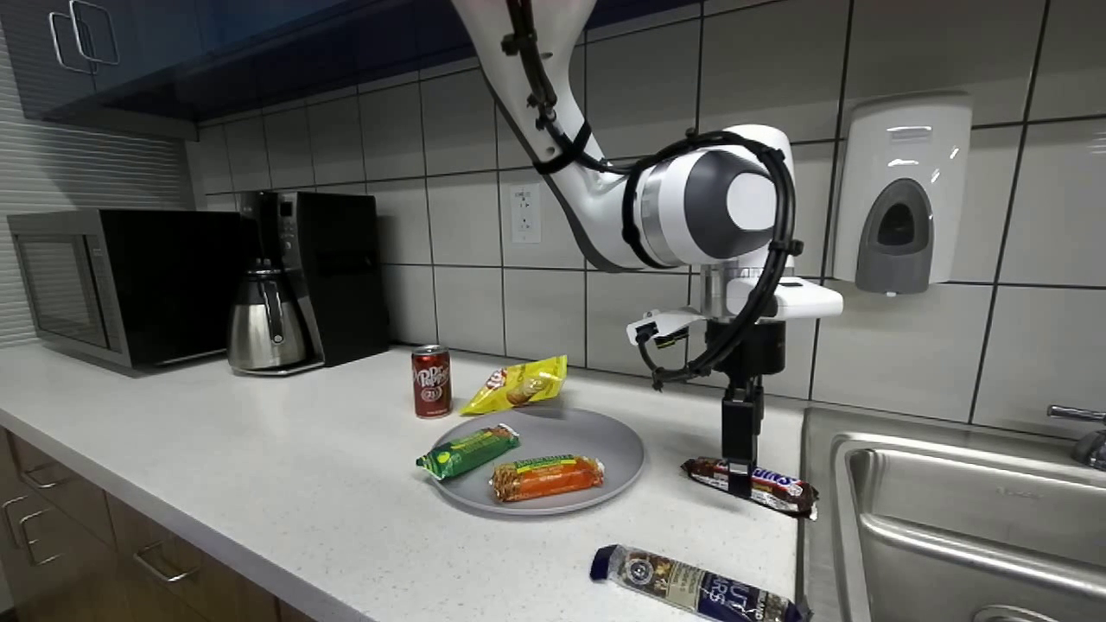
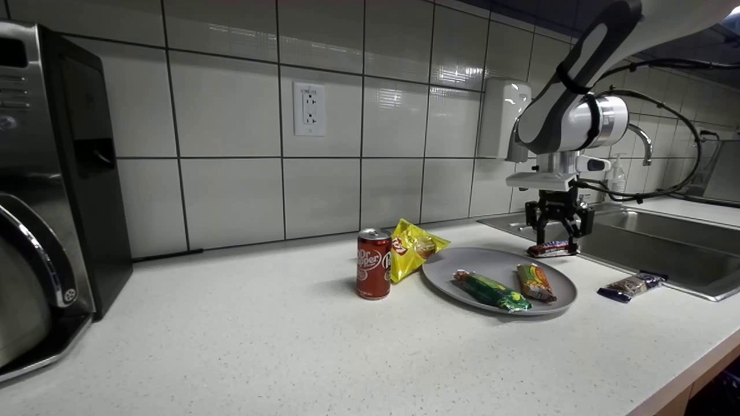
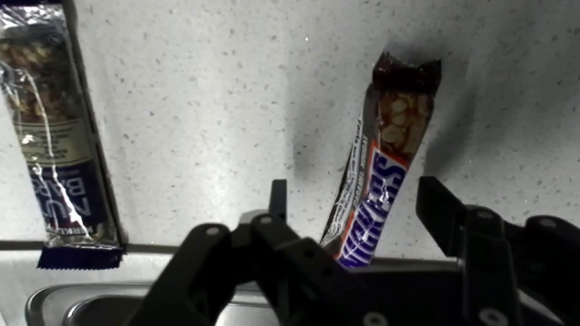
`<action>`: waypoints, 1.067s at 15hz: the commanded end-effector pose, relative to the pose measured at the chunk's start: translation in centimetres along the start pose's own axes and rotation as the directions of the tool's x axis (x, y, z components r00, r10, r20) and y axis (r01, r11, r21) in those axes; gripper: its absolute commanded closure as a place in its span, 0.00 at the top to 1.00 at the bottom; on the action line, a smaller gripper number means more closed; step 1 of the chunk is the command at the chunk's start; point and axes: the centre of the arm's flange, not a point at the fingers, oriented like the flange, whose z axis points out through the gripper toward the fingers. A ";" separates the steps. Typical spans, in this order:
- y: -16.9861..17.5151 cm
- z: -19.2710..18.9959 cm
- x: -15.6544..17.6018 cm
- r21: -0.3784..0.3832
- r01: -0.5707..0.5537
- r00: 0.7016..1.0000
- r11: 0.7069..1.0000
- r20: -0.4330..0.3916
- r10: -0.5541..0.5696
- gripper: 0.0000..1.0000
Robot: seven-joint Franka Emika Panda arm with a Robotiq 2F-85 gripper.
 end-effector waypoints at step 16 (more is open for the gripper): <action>0.6 -1.7 -1.0 0.036 -0.017 1.000 0.999 -0.008 0.017 0.04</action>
